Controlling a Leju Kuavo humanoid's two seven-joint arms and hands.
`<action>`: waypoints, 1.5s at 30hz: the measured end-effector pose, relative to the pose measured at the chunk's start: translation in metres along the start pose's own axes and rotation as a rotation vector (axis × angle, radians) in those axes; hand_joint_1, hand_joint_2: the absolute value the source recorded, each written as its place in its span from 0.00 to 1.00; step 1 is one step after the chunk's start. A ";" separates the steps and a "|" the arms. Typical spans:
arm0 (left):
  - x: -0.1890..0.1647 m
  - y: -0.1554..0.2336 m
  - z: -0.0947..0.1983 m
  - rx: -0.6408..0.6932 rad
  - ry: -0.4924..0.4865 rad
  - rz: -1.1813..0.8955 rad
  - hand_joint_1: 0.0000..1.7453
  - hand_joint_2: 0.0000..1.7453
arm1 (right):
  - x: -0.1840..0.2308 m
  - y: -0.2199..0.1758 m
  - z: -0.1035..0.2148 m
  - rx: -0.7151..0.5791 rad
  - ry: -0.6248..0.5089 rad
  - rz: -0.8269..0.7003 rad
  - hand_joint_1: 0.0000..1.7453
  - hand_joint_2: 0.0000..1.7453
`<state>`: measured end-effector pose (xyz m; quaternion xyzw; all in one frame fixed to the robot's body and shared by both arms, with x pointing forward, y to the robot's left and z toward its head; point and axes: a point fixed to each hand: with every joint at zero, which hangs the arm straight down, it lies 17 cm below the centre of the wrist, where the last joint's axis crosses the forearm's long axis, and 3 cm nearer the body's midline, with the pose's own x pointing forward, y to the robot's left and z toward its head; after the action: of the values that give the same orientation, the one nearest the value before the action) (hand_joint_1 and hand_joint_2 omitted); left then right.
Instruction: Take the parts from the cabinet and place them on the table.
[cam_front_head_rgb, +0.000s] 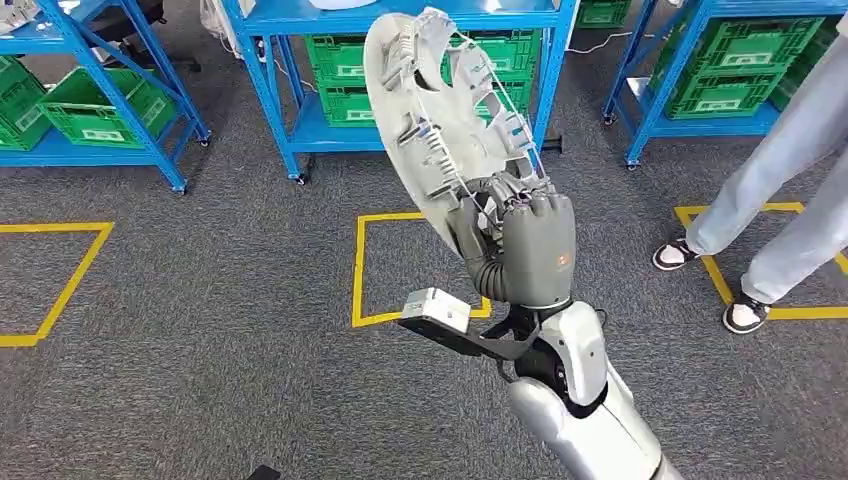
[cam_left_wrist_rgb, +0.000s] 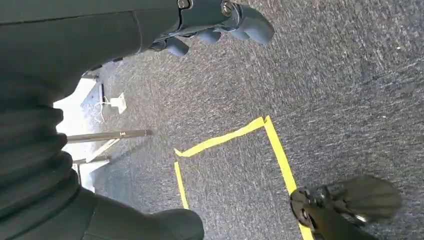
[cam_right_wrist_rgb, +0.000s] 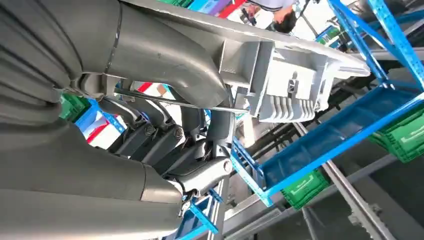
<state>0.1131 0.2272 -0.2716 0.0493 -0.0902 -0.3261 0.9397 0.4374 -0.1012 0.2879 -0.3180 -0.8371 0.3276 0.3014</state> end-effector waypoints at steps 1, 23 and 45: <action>0.001 0.001 0.000 0.002 -0.002 0.000 0.00 1.00 | 0.001 0.000 0.000 0.000 -0.004 0.000 1.00 1.00; -0.025 -0.017 0.000 0.011 0.020 0.052 0.00 1.00 | 0.019 0.015 -0.005 0.043 -0.039 -0.022 1.00 1.00; -0.022 -0.017 0.001 0.011 0.023 0.031 0.00 1.00 | 0.017 0.020 0.011 0.065 -0.027 -0.002 1.00 1.00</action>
<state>0.0854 0.2275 -0.2767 0.0567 -0.0819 -0.3105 0.9453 0.4261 -0.0815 0.2716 -0.3028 -0.8304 0.3585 0.3004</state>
